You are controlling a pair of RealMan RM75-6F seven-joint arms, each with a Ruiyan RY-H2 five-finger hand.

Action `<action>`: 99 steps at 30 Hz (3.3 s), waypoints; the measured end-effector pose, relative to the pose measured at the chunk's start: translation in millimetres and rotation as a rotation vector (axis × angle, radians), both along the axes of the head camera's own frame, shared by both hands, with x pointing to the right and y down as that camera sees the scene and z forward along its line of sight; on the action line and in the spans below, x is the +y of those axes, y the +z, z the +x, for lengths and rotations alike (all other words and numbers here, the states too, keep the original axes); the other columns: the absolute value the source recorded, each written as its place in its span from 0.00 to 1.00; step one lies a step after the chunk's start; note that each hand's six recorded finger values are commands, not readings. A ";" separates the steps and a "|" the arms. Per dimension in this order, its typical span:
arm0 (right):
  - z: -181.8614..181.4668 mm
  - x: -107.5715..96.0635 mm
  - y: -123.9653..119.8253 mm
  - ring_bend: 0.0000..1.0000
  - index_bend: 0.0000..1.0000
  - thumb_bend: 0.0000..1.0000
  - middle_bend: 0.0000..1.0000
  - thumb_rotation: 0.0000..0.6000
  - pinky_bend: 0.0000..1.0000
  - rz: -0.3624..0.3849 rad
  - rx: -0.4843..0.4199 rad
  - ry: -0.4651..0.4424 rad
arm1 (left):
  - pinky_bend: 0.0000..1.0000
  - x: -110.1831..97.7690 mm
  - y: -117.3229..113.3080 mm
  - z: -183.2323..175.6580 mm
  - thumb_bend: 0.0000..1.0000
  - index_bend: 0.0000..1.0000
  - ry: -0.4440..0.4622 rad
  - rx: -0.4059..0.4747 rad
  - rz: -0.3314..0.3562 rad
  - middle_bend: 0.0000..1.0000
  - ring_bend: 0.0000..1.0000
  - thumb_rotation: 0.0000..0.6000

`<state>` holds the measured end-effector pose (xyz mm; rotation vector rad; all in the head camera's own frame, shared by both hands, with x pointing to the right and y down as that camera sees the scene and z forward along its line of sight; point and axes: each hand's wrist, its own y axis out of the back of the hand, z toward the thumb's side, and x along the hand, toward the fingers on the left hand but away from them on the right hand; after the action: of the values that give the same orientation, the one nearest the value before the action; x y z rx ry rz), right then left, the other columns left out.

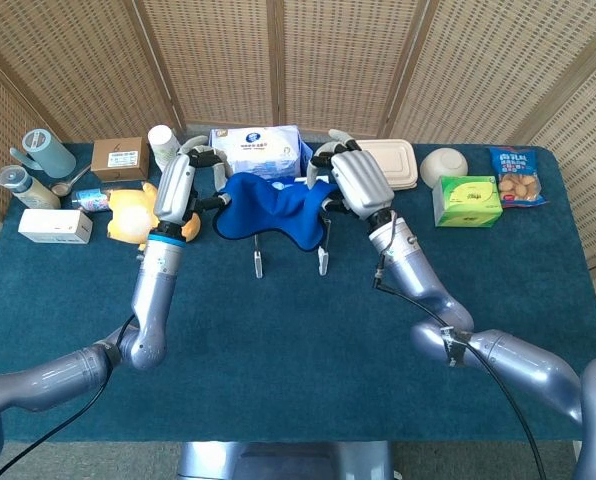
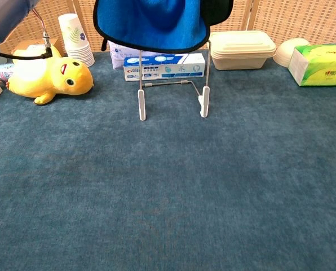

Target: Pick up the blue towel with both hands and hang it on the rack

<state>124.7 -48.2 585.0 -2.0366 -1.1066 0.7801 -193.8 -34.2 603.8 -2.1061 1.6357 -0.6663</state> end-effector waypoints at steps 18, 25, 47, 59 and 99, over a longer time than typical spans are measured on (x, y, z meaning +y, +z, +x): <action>1.3 19.4 22.2 0.31 0.98 0.43 0.53 1.00 0.15 -0.040 0.037 -0.023 | 0.15 12.2 27.4 -12.5 0.49 0.80 -0.010 -0.021 -0.055 0.63 0.40 1.00; 1.2 24.6 31.7 0.31 0.98 0.43 0.53 1.00 0.15 -0.056 0.044 -0.024 | 0.14 18.2 39.5 -19.5 0.48 0.80 -0.015 -0.035 -0.080 0.63 0.40 1.00; 8.0 31.9 38.8 0.28 0.97 0.42 0.52 1.00 0.15 -0.060 0.069 -0.034 | 0.14 28.9 49.4 -20.4 0.48 0.80 0.003 -0.035 -0.099 0.63 0.40 1.00; 8.6 34.9 40.5 0.28 0.97 0.42 0.52 1.00 0.15 -0.060 0.086 -0.040 | 0.13 33.1 52.2 -26.6 0.48 0.80 -0.004 -0.042 -0.106 0.63 0.39 1.00; 29.4 24.4 42.6 0.28 0.97 0.42 0.52 1.00 0.15 -0.047 0.124 0.000 | 0.13 31.3 52.4 -7.9 0.48 0.80 0.017 -0.038 -0.104 0.63 0.39 1.00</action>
<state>154.1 -23.7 627.6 -1.9977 -1.0265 0.9275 -201.7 -2.9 656.2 -2.1629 1.5937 -0.7962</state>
